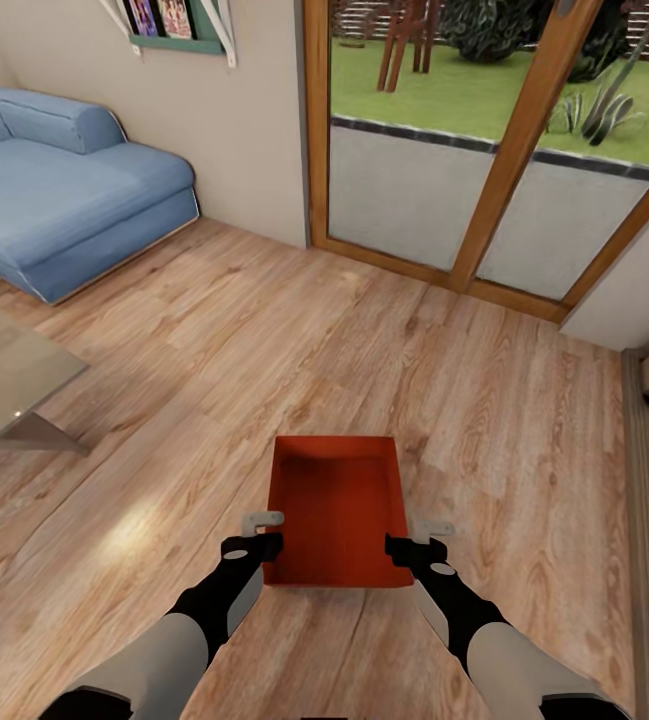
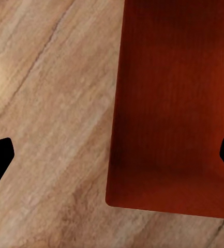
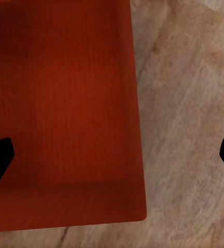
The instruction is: Move the two storage containers from the living room to the garage. In the garage, place one container on the floor and stack the other container on top of it (either order is fine).
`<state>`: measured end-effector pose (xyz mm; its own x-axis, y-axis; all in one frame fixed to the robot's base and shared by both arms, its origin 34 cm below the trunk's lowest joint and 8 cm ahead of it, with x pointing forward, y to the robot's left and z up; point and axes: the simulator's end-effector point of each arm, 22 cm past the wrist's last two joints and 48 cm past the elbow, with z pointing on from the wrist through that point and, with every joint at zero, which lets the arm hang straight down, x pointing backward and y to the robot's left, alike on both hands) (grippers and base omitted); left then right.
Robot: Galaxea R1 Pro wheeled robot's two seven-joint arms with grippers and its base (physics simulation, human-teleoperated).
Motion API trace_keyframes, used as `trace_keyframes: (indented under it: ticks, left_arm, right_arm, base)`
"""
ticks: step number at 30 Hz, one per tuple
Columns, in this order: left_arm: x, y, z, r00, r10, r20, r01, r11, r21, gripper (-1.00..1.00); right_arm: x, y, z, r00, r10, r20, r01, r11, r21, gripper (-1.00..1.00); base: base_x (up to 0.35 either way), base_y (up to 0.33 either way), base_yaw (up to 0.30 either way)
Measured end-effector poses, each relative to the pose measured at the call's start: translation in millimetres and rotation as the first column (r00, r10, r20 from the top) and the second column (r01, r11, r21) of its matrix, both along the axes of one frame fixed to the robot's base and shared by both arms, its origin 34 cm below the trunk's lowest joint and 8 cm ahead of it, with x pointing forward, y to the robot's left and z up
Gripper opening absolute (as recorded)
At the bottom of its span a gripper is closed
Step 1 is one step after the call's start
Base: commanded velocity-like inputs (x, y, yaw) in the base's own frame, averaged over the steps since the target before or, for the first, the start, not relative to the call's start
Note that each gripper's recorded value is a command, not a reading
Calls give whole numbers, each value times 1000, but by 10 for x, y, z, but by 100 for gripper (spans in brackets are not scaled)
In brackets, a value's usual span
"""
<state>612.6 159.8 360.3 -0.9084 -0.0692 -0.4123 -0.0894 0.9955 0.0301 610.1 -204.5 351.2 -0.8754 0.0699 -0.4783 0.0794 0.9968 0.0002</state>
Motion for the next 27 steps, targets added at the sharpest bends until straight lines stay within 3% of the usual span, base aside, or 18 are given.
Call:
trace_keyframes:
  ticks: [27]
  left_arm:
    - [-68,-7,-534,1000,1,5,-1,1000,-4,100]
  right_arm:
    - [-75,-24,-537,1000,2,3,-2,1000,-7,100]
  base:
    - [0,0,0]
